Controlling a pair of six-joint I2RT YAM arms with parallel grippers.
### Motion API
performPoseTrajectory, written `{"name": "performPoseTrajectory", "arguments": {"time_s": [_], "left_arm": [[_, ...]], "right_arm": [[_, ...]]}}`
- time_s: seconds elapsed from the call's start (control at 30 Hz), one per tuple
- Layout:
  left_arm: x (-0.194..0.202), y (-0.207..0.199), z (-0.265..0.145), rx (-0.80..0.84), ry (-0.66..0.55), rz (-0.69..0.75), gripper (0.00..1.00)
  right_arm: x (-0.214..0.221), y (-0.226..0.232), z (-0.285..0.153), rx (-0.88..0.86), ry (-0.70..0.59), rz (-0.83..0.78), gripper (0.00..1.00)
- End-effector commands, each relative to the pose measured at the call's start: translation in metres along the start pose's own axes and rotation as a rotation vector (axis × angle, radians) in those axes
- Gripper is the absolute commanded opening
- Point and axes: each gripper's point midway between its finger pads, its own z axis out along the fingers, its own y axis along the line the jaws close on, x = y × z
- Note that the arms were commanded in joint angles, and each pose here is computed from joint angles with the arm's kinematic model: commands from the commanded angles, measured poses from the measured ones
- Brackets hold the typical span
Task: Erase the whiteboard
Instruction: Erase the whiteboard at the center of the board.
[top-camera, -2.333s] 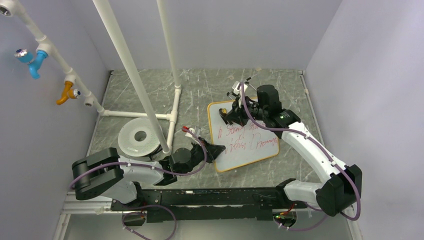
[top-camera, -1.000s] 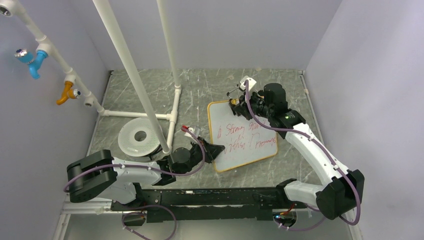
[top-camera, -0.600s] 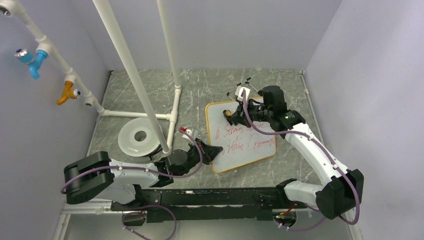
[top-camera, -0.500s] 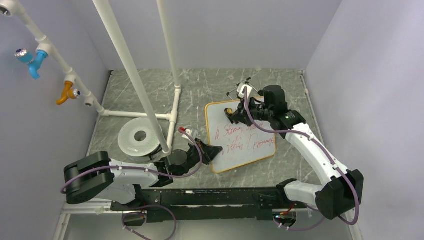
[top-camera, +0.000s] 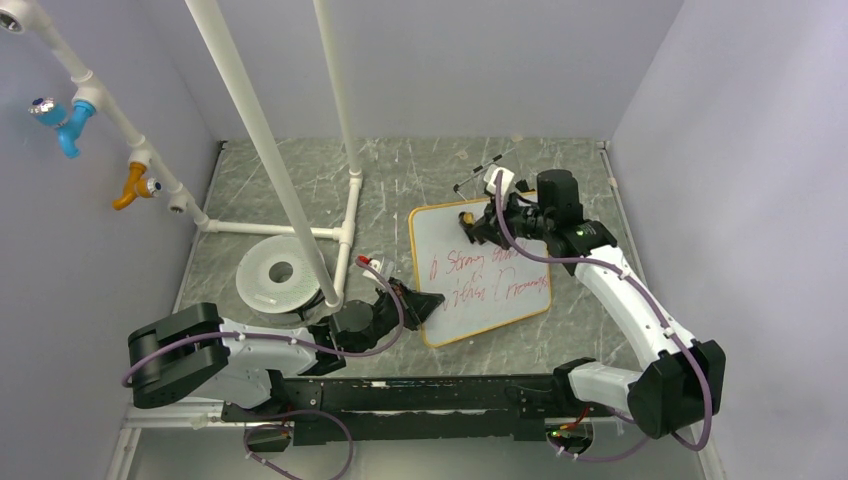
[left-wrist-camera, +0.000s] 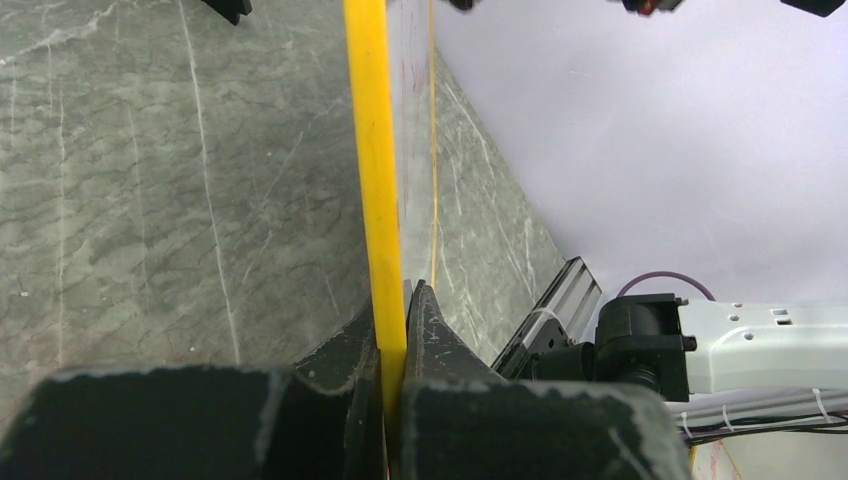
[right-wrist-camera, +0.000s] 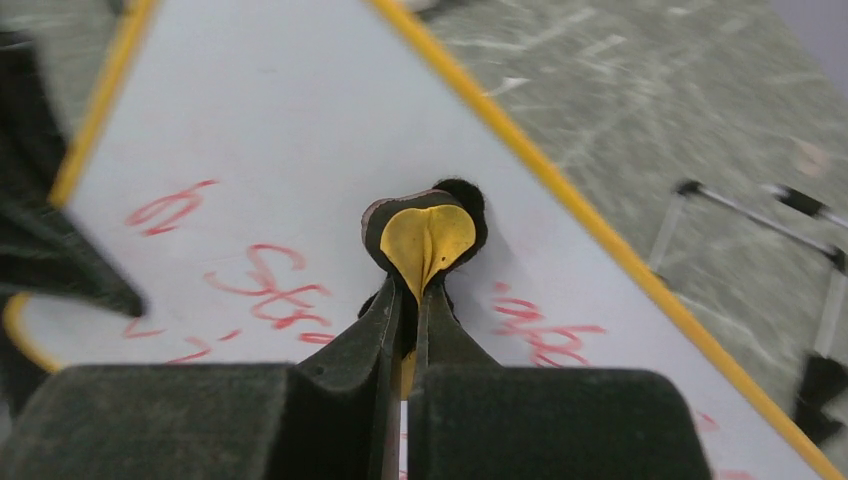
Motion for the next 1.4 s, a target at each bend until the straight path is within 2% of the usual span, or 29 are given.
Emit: {"name": "performPoseTrajectory", "arguments": {"time_s": [0.0, 0.07, 0.2, 0.3, 0.43, 0.5, 0.67, 0.73, 0.8, 0.97, 1.03, 1.23, 1.3, 1.37], "left_arm": [[0.051, 0.05, -0.016, -0.09, 0.212, 0.311, 0.0], [0.052, 0.049, -0.015, -0.083, 0.214, 0.311, 0.0], [0.053, 0.048, -0.014, -0.076, 0.218, 0.313, 0.0], [0.054, 0.049, -0.015, -0.074, 0.221, 0.313, 0.0], [0.055, 0.047, -0.014, -0.067, 0.221, 0.312, 0.0], [0.055, 0.047, -0.015, -0.064, 0.223, 0.309, 0.0], [0.056, 0.045, -0.014, -0.051, 0.227, 0.319, 0.0], [0.056, 0.041, -0.013, -0.035, 0.231, 0.322, 0.0], [0.057, 0.04, -0.013, -0.026, 0.233, 0.325, 0.0], [0.06, 0.039, -0.013, -0.013, 0.244, 0.323, 0.0], [0.059, 0.039, -0.013, -0.015, 0.241, 0.323, 0.0], [0.06, 0.041, -0.014, -0.024, 0.246, 0.325, 0.0], [0.06, 0.041, -0.014, -0.023, 0.247, 0.324, 0.0], [0.06, 0.039, -0.014, -0.02, 0.25, 0.325, 0.0]], "right_arm": [[-0.007, 0.064, 0.001, -0.333, -0.052, -0.025, 0.0], [-0.01, 0.043, 0.007, -0.212, -0.041, 0.018, 0.0], [-0.003, -0.038, 0.002, 0.229, -0.009, 0.159, 0.0], [-0.001, -0.059, -0.008, 0.354, -0.004, 0.168, 0.0], [0.003, -0.056, -0.009, 0.33, 0.029, 0.116, 0.0], [0.006, -0.043, -0.006, 0.25, 0.04, 0.081, 0.0], [0.003, 0.042, 0.001, -0.224, -0.014, -0.041, 0.0], [-0.007, 0.061, -0.004, -0.326, -0.052, -0.058, 0.0], [-0.013, 0.053, -0.003, -0.281, -0.056, -0.02, 0.0], [-0.008, -0.034, -0.006, 0.198, -0.018, 0.114, 0.0], [-0.006, -0.05, -0.012, 0.287, -0.014, 0.128, 0.0], [-0.002, -0.056, -0.015, 0.323, 0.009, 0.117, 0.0], [0.001, -0.041, -0.011, 0.229, 0.023, 0.081, 0.0], [0.001, -0.012, -0.005, 0.056, 0.005, 0.039, 0.0]]}}
